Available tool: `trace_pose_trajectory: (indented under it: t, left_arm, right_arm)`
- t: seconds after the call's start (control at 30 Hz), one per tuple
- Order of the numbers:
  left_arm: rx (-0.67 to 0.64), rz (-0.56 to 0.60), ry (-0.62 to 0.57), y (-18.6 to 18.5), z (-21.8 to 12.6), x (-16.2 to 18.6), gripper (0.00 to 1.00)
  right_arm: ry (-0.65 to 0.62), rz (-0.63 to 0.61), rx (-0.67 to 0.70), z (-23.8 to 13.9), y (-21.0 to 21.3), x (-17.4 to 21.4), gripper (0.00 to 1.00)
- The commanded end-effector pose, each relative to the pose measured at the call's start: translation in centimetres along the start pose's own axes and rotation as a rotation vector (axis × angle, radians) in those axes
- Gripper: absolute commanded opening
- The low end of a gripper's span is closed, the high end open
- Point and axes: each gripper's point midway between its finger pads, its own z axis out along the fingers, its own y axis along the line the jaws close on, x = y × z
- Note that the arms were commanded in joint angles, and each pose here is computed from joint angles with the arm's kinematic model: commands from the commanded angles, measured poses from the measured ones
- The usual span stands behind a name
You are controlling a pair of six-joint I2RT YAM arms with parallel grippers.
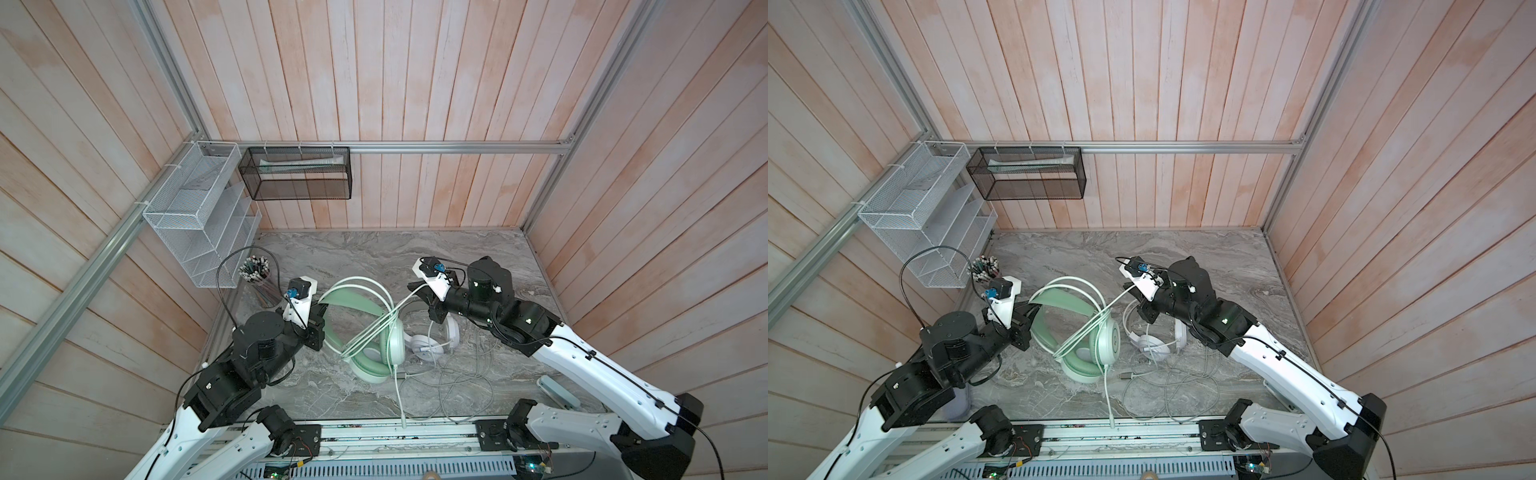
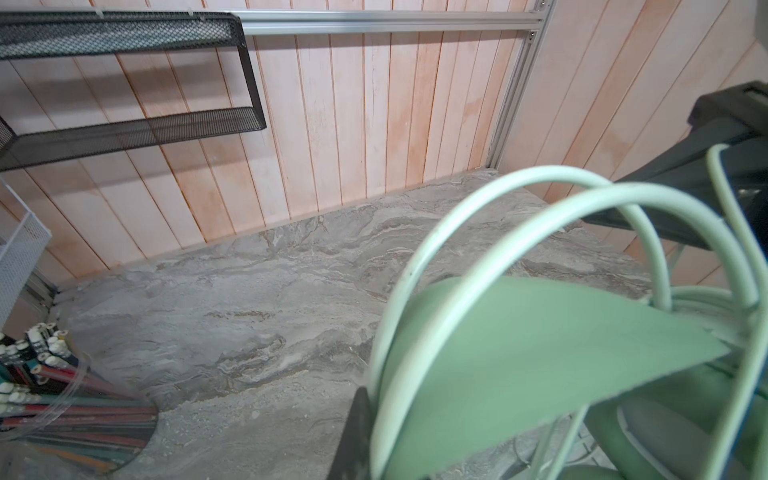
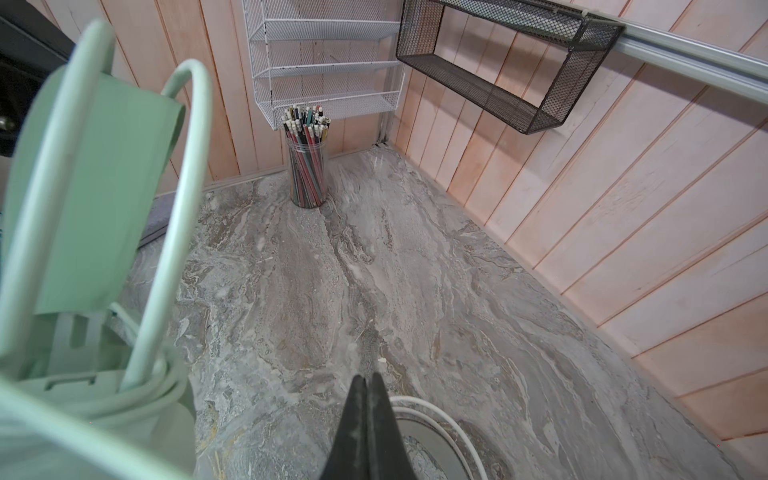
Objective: Wrap the headphones
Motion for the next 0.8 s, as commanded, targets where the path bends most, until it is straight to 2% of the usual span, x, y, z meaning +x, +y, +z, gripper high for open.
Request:
trace_pose_trajectory:
  t: [0.0,0.17,0.4,0.77]
  left_arm:
    - [0.077,-0.136,0.025,-1.3,-1.3,-1.5,0.00]
    - [0.153,-0.220,0.010,-2.7,-2.0,-3.9,0.00]
    - [0.155,-0.338,-0.016,-2.7,-2.8,-6.4,0.00]
    - [0.188,-0.577,-0.099,-2.6,-3.1,-10.1,0.00]
  right_arm:
    - [-0.147,0.045,-0.010,-0.5,-1.2,-3.1,0.00]
    - [-0.125,0.082,-0.045,1.2,-1.4,-1.4,0.03]
    - [-0.117,0.144,-0.107,3.0,-0.5,1.1,0.05]
    - [-0.143,0.249,-0.188,4.7,0.7,3.5,0.19]
